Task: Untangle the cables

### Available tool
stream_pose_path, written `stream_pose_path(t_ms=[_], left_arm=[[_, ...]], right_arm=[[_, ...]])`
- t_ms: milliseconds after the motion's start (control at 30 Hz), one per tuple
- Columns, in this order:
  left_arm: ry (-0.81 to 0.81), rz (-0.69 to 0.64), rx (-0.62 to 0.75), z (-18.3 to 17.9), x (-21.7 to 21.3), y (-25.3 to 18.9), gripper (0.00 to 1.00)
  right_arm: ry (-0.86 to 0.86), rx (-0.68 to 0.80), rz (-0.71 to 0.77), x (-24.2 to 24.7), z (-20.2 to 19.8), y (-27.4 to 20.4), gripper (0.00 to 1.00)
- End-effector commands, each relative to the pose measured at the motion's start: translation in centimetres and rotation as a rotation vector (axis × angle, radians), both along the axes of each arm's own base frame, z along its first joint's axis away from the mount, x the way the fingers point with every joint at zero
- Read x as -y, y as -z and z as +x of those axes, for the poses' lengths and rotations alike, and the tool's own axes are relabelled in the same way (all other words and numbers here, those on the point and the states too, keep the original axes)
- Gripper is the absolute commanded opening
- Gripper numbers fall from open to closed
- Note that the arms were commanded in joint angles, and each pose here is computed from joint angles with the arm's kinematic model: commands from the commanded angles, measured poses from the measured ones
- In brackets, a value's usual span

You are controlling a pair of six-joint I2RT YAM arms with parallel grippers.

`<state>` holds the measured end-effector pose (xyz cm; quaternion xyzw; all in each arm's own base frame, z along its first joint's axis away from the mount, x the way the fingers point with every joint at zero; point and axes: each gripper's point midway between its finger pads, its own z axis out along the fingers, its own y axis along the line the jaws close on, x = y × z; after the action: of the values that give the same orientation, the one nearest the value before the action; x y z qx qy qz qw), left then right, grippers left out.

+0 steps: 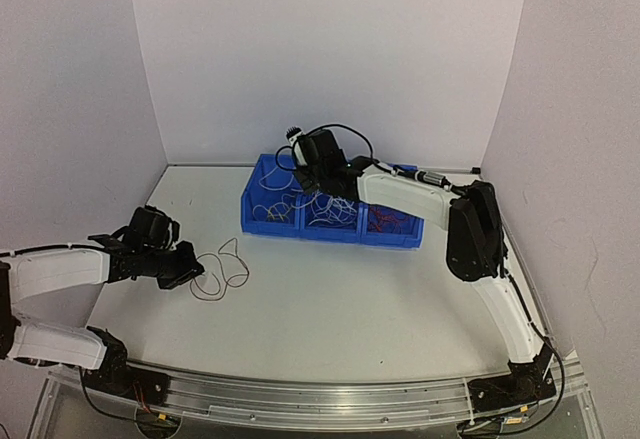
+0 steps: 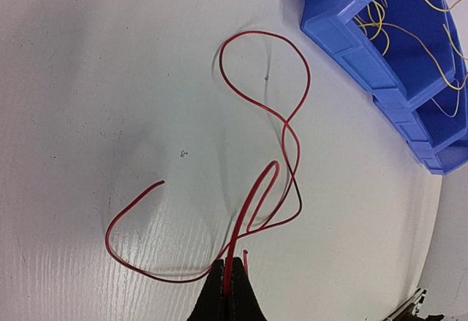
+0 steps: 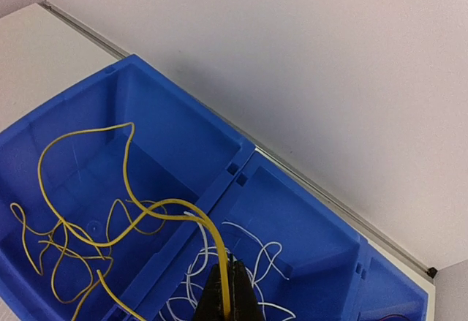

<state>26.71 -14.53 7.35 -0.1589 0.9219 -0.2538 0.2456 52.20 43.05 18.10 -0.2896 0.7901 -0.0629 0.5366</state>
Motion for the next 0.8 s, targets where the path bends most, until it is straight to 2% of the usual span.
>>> stream_pose_path(t_ms=[0, 500, 767], left_arm=[[0.021, 0.004, 0.011, 0.1, 0.3, 0.1, 0.00], [0.028, 0.016, -0.005, 0.0, 0.2, 0.8, 0.00], [0.029, 0.019, -0.005, -0.1, 0.1, 1.0, 0.00]], right_arm=[[-0.010, 0.048, -0.068, -0.1, 0.6, -1.1, 0.00], [-0.110, 0.051, -0.045, -4.5, -0.3, 0.0, 0.00], [-0.192, 0.014, 0.088, -7.3, -1.0, 0.1, 0.00]])
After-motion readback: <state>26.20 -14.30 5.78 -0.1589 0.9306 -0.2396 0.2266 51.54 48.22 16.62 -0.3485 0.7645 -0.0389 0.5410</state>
